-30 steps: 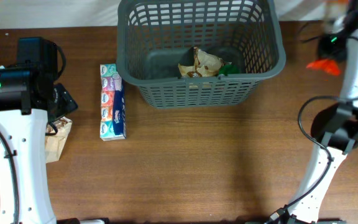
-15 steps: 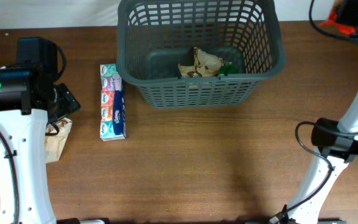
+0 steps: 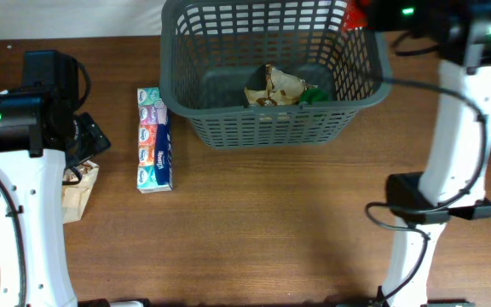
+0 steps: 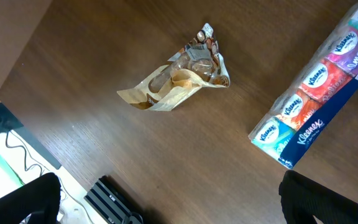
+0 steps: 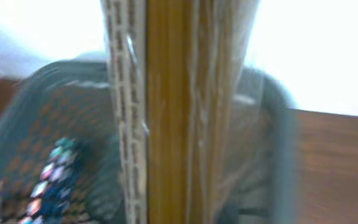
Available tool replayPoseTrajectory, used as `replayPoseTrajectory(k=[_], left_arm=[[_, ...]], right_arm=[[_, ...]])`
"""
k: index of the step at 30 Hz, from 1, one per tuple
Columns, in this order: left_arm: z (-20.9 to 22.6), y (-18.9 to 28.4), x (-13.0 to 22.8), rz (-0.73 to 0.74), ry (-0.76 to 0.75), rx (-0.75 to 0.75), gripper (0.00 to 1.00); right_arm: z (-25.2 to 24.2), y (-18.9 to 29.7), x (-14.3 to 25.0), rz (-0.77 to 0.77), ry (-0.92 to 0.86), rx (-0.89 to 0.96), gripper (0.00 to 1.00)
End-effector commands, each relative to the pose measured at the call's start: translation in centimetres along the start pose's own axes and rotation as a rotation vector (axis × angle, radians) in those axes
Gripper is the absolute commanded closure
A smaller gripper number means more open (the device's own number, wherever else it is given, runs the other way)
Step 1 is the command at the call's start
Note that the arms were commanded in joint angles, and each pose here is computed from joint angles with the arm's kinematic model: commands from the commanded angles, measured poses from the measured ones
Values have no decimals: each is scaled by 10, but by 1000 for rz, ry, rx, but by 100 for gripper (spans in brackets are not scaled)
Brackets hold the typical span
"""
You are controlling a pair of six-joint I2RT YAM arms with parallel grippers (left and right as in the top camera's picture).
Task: Pack container
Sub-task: 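Carry the spaghetti package with the right gripper into the basket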
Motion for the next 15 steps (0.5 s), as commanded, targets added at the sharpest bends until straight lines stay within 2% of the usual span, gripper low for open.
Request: replayPoseTrajectory(k=[1, 7, 11, 15], left_arm=[[0, -3, 1, 11, 1, 0, 0], [0, -3, 1, 11, 1, 0, 1], [-1, -3, 0, 6, 4, 3, 0], [-3, -3, -3, -3, 9, 9, 0]], right_arm=[[59, 42, -20, -116, 103, -71, 96], [62, 34, 1, -32, 138, 107, 96], [58, 31, 21, 58, 140, 125, 96], [46, 24, 36, 139, 239, 157, 96]])
Point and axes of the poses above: each gripper's point midway between its finger pads, its own y axis back along the fingers, its own z axis along the line the jaws close on, x = y × z, the point moved 1 cm from there along y, back along the fingers, and after that the axes turned 3 degrees about y, right-handed, at the moved point
